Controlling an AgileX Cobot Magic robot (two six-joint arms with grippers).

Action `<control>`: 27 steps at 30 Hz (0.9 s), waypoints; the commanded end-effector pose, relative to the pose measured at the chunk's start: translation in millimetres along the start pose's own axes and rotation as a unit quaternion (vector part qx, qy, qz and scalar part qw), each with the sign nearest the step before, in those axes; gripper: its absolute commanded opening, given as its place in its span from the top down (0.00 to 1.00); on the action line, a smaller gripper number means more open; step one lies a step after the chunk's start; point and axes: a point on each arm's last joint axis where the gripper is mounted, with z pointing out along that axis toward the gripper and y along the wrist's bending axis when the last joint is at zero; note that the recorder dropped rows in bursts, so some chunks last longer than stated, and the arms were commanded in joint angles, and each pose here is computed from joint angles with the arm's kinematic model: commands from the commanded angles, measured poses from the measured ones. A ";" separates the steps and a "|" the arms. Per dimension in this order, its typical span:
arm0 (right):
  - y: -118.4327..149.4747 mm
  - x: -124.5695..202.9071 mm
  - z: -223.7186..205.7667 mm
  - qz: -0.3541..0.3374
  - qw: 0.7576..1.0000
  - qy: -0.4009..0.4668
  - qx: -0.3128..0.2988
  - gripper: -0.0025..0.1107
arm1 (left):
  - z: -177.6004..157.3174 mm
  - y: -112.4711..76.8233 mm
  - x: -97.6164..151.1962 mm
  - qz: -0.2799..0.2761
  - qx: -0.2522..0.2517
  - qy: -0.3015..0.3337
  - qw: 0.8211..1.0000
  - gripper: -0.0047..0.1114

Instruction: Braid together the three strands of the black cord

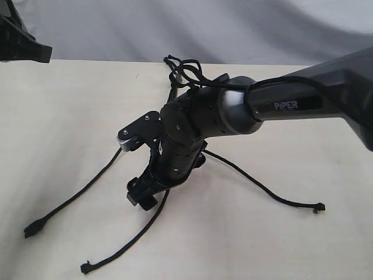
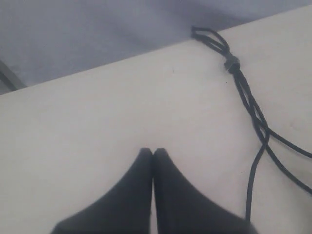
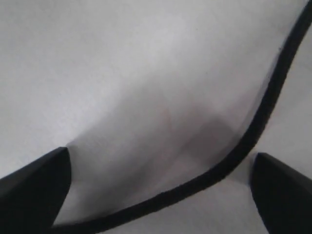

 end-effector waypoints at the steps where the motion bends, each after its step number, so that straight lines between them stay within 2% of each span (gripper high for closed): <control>1: -1.3 4.0 6.2 0.004 1.000 0.022 0.003 0.39 | -2.1 0.4 -0.3 -0.011 -0.001 -0.007 1.000 0.96; 2: -1.1 3.9 5.2 0.005 1.000 0.022 0.002 0.48 | -2.1 0.4 -0.3 -0.011 -0.001 -0.007 1.000 0.96; 5: -1.1 3.2 -2.2 0.002 1.000 0.025 0.002 0.90 | -2.1 0.3 -0.3 -0.012 0.000 -0.007 1.000 0.96; 6: -1.7 2.9 -6.3 -0.005 0.999 0.031 0.005 0.98 | -2.1 0.3 -0.3 -0.012 0.000 -0.007 1.000 0.96; 10: -9.7 -6.0 -35.0 -0.046 0.997 0.039 0.045 0.97 | -2.1 0.3 -0.3 -0.012 0.000 -0.007 1.000 0.96; 15: -37.4 -17.4 -57.7 -0.156 0.973 0.020 0.167 0.98 | -2.0 0.2 0.0 -0.012 0.000 -0.005 1.000 0.96; 17: -54.4 -16.7 -55.3 -0.171 0.965 0.028 0.196 0.98 | -2.0 0.1 -0.1 -0.014 0.001 -0.006 1.000 0.96; 22: -88.9 -12.2 -37.0 -0.196 0.957 0.045 0.211 0.98 | -2.1 -0.4 -0.2 -0.022 0.004 -0.007 1.000 0.96; 27: -105.5 -8.6 -14.8 -0.193 0.959 0.040 0.203 0.98 | -2.1 -0.4 -0.2 -0.022 0.004 -0.007 1.000 0.96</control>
